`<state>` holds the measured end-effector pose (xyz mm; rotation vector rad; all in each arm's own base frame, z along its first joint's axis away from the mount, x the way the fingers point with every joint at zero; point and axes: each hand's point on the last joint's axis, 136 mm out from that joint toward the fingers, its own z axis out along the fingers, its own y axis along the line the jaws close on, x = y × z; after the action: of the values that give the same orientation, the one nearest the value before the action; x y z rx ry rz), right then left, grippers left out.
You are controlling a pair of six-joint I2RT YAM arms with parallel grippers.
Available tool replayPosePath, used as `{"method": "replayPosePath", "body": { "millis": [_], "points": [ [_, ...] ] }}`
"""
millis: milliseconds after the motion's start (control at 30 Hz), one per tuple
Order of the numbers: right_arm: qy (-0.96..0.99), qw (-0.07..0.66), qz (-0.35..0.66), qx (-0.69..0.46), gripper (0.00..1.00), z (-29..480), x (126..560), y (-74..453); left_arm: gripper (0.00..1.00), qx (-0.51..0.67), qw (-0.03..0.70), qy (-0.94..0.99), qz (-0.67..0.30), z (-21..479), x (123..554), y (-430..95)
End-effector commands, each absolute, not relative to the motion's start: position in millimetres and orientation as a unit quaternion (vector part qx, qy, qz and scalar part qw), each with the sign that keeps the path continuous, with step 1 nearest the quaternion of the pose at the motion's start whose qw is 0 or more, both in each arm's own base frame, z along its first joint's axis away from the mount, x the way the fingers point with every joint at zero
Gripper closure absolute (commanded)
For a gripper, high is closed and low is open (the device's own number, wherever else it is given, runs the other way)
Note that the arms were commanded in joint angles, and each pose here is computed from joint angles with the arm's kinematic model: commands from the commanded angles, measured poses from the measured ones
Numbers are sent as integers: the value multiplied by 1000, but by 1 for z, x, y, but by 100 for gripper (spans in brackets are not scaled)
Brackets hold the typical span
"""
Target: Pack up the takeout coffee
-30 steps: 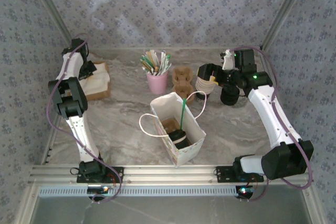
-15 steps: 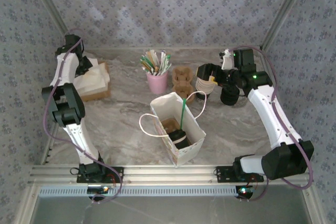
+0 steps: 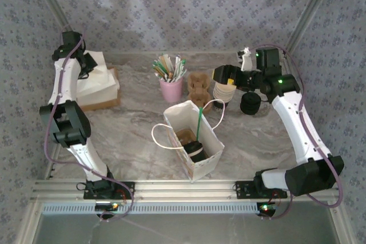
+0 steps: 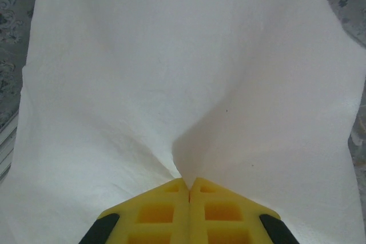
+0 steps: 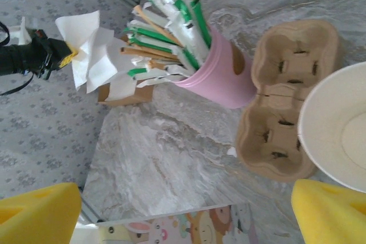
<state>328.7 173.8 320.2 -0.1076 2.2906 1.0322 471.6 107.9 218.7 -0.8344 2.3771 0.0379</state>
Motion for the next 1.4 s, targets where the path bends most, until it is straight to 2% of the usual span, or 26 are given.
{"method": "replayPosePath", "body": {
  "millis": [0, 400, 567, 767, 900, 1000, 1233, 1367],
  "points": [
    [856, 308, 408, -72, 4, 337, 317, 186, 100, -317, 310, 896, 17, 228, 469, 111],
    [868, 275, 405, -81, 4, 312, 312, 195, 100, -322, 231, 917, 34, 138, 477, 115],
    [870, 268, 404, -86, 4, 306, 314, 199, 89, -322, 225, 919, 31, 131, 476, 114],
    [871, 263, 404, -91, 4, 303, 314, 203, 84, -319, 224, 921, 27, 130, 477, 113],
    [872, 261, 403, -95, 3, 303, 313, 206, 89, -319, 222, 921, 24, 128, 478, 112],
    [872, 261, 402, -98, 3, 304, 312, 208, 99, -318, 220, 922, 26, 126, 477, 112],
    [872, 261, 401, -106, 3, 306, 313, 213, 100, -318, 223, 921, 28, 133, 474, 113],
    [867, 276, 400, -109, 3, 316, 322, 219, 100, -319, 244, 915, 22, 156, 469, 111]
  ]
}}
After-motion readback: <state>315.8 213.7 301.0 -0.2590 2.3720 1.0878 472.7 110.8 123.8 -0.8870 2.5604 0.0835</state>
